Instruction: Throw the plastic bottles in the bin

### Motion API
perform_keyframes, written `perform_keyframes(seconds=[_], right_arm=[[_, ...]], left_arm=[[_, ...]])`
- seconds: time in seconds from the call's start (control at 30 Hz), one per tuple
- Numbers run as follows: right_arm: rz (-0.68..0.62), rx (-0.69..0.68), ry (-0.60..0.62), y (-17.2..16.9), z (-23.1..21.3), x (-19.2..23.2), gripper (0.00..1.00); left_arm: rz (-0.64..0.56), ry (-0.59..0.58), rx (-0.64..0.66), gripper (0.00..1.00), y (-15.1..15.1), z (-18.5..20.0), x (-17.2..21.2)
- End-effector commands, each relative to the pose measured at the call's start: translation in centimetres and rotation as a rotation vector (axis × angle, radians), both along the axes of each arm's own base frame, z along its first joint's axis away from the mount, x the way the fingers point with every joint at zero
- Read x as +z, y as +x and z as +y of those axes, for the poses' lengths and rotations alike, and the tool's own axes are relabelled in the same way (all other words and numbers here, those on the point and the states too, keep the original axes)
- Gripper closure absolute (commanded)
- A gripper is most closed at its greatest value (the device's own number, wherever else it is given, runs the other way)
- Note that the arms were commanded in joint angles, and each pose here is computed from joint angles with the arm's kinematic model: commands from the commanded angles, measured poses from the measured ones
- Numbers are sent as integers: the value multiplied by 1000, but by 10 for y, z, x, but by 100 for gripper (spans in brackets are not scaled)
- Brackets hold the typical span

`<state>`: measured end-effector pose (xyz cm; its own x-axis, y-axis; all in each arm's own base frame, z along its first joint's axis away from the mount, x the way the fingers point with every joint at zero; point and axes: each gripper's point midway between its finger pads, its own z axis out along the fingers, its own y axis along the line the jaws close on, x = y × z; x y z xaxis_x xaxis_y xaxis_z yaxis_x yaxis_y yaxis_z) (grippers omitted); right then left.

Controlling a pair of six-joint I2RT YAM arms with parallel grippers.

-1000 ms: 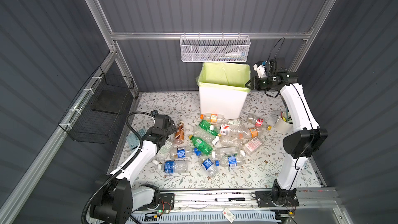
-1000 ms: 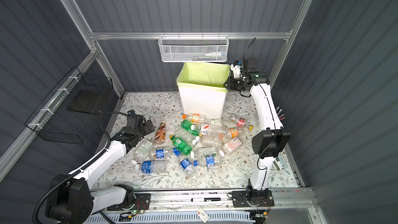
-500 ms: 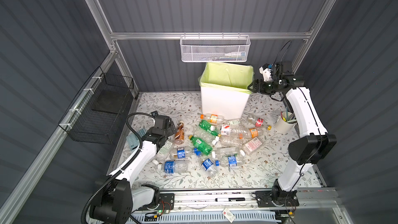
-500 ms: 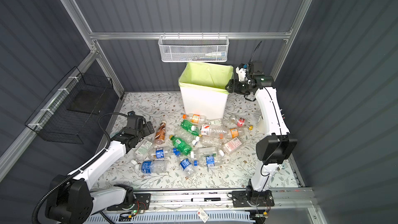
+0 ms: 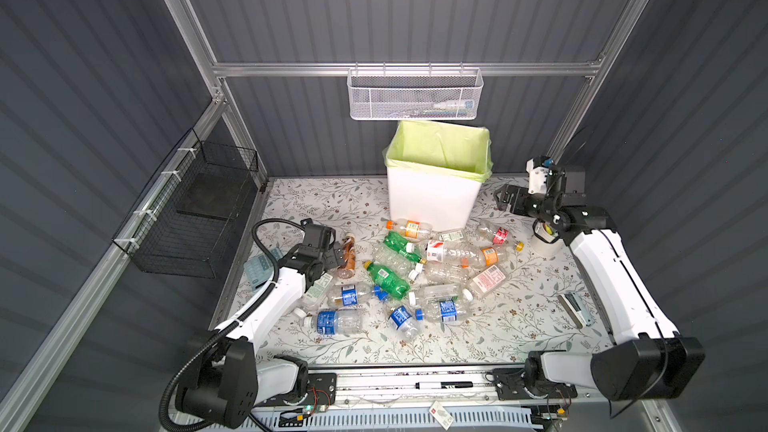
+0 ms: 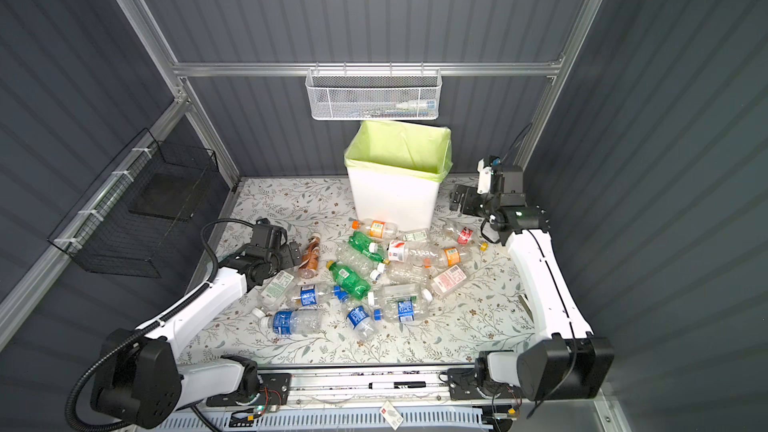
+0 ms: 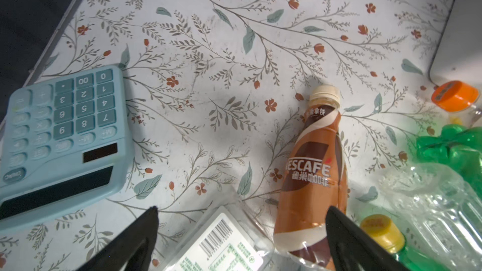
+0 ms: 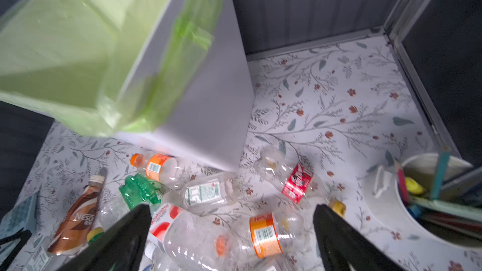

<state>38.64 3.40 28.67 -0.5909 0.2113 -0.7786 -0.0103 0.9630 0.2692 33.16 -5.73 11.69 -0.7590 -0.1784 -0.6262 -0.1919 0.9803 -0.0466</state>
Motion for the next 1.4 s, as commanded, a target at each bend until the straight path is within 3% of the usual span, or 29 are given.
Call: perform_keyframes(seconds=[0.0,0.23,0.53,0.7,0.9,1.03,1.17,1.37], right_arm=[[-83,-81,9,-4,-18,2,1],[-13,-105,34,-26,-24,-37,1],[62,-130,47,-35,-29,-71,1],[20,-141,47,-40,-32,-64,1],[4,-173,34,-46,-42,-64,1],[-11,-194,38,-49,-48,-63,1],[-32,-216,40,-53,-54,-61,1],[-66,-248,49,-58,-63,-54,1]], left_arm=[[89,9,-131,0,7,-23,-7],[206,24,-231,2,16,-49,-31],[344,39,-255,12,28,-60,-62],[383,39,-268,22,38,-67,-77],[317,4,-246,49,48,-72,-63],[214,-36,-227,56,57,-74,-28],[-21,-80,-204,55,76,-75,55],[-657,-142,-184,49,84,-63,267]])
